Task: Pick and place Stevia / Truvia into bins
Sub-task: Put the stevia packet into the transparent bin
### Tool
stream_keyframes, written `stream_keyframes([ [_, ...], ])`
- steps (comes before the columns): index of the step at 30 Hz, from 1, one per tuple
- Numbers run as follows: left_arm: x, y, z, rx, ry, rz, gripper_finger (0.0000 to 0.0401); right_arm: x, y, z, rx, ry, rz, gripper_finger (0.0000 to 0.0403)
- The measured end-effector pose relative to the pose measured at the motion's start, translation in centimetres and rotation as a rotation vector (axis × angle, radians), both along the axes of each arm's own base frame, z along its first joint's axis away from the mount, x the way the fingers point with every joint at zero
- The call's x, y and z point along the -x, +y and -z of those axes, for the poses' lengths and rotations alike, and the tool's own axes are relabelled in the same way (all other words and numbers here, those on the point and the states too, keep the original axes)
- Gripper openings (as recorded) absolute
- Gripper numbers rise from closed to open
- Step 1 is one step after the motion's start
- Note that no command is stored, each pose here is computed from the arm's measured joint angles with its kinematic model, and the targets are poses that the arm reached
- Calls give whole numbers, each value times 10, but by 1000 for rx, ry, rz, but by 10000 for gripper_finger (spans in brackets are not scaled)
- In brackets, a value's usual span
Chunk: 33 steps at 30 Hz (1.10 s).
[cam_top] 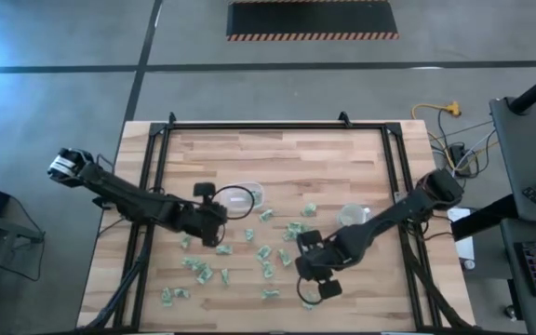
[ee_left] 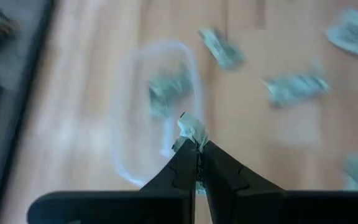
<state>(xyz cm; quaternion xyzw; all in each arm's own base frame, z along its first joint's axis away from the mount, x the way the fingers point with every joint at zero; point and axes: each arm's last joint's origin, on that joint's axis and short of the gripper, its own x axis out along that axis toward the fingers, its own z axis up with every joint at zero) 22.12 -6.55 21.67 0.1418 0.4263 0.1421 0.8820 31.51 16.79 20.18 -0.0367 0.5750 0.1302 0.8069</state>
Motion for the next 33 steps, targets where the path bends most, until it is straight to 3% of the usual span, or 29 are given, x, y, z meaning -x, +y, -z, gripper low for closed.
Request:
stream_keyframes([
  [7,-30,16,10,-93,-31,31,2,11,2,14,52,31,72,71],
  [12,-39,35,23,-110,13,-44,9,19,-3,28,66,78,140,78],
  [17,-44,41,30,-78,51,-47,70,27,-8,40,100,106,177,95],
  [24,-44,42,19,-68,9,-49,163,31,-10,51,90,104,183,126],
  [28,-41,42,7,-56,-44,-53,191,31,-10,55,86,84,158,137],
  [33,-34,43,-4,-40,-87,-60,198,29,-9,59,67,28,147,141],
])
